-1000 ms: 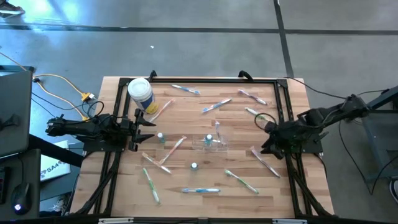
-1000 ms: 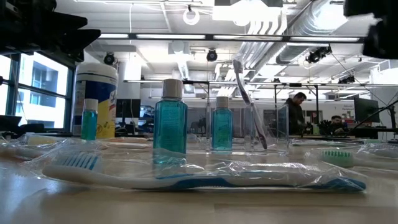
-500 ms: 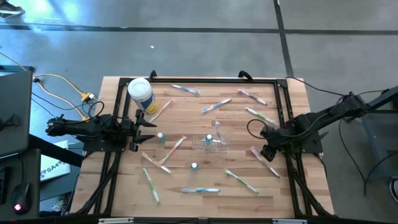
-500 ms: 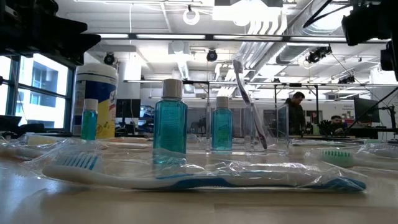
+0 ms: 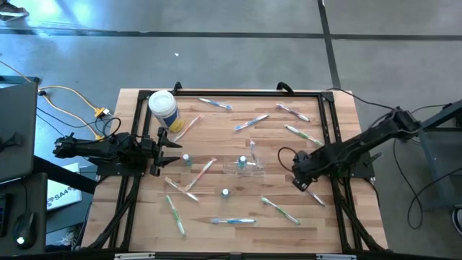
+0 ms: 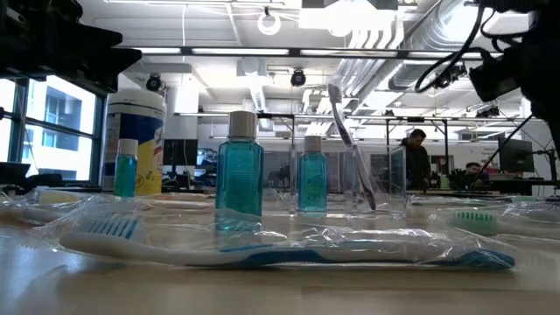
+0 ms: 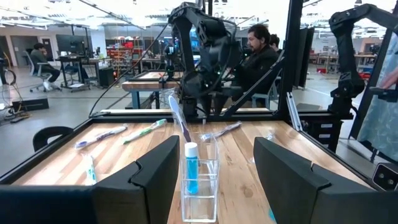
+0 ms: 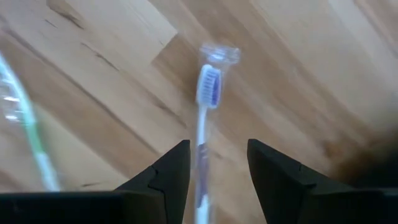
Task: Pick & Place toothbrushing station
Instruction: Put the bottom purple toothbrush into the transparent organizer
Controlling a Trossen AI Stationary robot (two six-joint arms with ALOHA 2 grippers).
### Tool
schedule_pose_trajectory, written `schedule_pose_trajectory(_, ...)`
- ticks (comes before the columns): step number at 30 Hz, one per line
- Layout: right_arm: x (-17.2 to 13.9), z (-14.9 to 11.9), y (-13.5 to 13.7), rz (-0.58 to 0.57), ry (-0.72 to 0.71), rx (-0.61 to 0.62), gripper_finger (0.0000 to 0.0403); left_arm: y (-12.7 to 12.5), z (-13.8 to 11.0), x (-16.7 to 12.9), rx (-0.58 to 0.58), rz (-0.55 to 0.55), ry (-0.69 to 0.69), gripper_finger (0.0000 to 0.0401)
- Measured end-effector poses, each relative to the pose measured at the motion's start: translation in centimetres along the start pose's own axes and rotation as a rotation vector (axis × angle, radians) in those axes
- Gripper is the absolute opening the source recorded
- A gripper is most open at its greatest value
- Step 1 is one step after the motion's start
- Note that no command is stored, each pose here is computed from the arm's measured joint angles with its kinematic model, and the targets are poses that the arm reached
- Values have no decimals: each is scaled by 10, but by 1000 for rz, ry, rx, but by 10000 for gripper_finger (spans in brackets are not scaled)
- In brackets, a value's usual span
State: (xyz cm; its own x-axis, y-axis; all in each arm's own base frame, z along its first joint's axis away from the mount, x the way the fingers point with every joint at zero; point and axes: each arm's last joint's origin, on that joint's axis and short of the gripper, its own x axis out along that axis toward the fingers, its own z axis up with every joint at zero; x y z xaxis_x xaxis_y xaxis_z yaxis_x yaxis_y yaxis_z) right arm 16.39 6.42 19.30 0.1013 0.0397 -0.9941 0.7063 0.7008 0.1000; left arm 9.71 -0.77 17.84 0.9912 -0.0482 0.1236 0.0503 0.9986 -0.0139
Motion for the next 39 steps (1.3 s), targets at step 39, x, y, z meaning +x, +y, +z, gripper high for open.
schedule_pose_trajectory(39, 68, 2, 14, -137, 93, -47, 152, 0, 0, 0, -3, 3, -1, 207)
